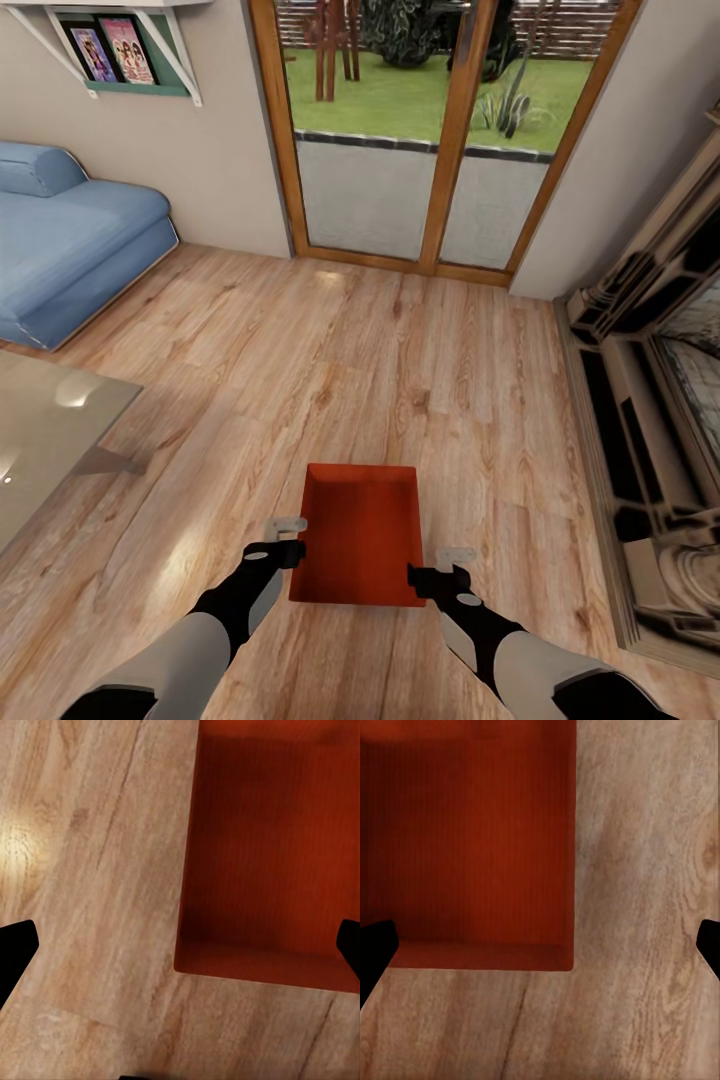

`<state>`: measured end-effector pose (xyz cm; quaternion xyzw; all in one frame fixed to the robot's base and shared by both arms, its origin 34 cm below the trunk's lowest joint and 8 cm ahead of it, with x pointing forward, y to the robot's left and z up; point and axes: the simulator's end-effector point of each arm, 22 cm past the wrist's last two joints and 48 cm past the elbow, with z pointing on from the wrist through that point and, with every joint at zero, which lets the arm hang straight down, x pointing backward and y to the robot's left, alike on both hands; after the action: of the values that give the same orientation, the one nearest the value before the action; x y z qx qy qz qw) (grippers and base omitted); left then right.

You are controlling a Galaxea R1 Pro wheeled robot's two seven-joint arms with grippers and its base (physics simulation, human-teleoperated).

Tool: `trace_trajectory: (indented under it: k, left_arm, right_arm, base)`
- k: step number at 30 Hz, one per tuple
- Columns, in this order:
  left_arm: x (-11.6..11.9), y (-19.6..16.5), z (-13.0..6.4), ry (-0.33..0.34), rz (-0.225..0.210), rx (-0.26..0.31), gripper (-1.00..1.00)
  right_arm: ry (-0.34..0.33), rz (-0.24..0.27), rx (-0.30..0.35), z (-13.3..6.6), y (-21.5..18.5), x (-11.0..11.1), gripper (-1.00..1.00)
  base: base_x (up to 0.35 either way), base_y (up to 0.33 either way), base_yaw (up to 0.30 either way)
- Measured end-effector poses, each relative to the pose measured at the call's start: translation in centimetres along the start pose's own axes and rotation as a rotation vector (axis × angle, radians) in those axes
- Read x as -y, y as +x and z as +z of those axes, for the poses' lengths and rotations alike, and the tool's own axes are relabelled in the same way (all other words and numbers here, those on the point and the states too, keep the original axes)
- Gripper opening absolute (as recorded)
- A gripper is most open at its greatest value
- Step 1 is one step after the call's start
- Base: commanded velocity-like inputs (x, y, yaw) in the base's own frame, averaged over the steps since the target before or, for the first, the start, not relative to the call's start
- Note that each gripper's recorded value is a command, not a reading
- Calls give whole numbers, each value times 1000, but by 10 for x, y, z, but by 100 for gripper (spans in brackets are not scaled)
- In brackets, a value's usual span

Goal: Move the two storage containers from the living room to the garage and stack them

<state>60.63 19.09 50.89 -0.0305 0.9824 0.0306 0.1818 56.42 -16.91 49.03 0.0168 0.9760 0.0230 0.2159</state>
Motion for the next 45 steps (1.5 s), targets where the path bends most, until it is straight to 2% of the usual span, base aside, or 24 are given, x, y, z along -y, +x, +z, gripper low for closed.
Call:
trace_trajectory:
  k: [7,10,21,32,45]
  left_arm:
    - [0,4,10,-1,0,-1,100]
    - [0,6,14,-1,0,-3,100]
    - [0,24,30,-2,10,-28,100]
    - [-1,25,31,-4,6,-32,100]
    - [-2,25,31,-5,6,-32,100]
  right_arm:
    - [0,0,5,10,1,1,100]
    - [-7,6,43,15,-16,-2,100]
    - [-13,17,106,33,-48,-4,100]
    - [-8,18,113,33,-48,-1,100]
    - [-10,-13,115,33,-48,0,100]
  base:
    - [0,0,0]
    - [0,0,0]
    - [0,0,0]
    - [0,0,0]
    - [0,0,0]
